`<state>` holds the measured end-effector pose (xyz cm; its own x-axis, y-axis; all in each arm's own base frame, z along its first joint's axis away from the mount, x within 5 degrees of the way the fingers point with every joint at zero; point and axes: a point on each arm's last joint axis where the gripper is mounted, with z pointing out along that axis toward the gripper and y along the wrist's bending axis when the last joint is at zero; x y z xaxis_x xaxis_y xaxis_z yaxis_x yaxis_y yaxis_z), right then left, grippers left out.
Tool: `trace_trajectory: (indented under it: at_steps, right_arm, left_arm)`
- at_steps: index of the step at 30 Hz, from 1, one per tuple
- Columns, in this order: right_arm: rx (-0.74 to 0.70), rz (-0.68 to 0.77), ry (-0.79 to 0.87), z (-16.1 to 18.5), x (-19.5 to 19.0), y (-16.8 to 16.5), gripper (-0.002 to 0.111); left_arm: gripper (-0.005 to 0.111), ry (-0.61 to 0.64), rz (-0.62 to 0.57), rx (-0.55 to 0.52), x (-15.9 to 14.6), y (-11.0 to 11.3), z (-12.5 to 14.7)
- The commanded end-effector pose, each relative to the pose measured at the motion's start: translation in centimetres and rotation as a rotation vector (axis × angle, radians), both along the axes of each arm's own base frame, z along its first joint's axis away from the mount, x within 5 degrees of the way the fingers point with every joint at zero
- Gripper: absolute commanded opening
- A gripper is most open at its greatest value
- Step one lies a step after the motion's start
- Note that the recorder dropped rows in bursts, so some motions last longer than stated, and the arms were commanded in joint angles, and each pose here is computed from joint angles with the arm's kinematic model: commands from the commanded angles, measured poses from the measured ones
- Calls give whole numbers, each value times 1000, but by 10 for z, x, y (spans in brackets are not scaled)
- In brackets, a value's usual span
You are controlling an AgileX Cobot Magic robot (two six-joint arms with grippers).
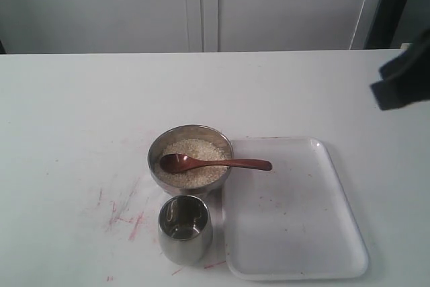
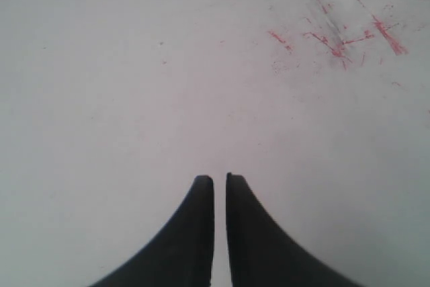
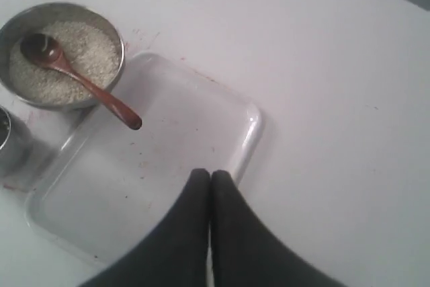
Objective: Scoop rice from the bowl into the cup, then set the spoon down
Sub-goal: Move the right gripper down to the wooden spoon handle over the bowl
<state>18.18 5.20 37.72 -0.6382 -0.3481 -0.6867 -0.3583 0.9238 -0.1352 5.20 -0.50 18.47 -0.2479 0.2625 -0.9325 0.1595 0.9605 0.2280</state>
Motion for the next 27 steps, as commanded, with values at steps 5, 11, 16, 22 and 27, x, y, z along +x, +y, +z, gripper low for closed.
trace_trajectory:
  at_steps: [5, 11, 16, 22, 27]
  right_arm:
    - [-74, 361, 164, -28, 86, 49, 0]
    - [-164, 602, 212, -61, 115, 69, 0]
    - [-141, 726, 219, -81, 123, 90, 0]
    - [-198, 790, 179, -103, 136, 107, 2]
    - [-228, 814, 209, -107, 135, 106, 35]
  left_arm:
    - [14, 54, -6, -5, -1, 0, -7]
    - [14, 54, -6, -5, -1, 0, -7]
    - [14, 54, -6, -5, -1, 0, -7]
    - [14, 54, -6, -5, -1, 0, -7]
    - [14, 54, -6, -5, -1, 0, -7]
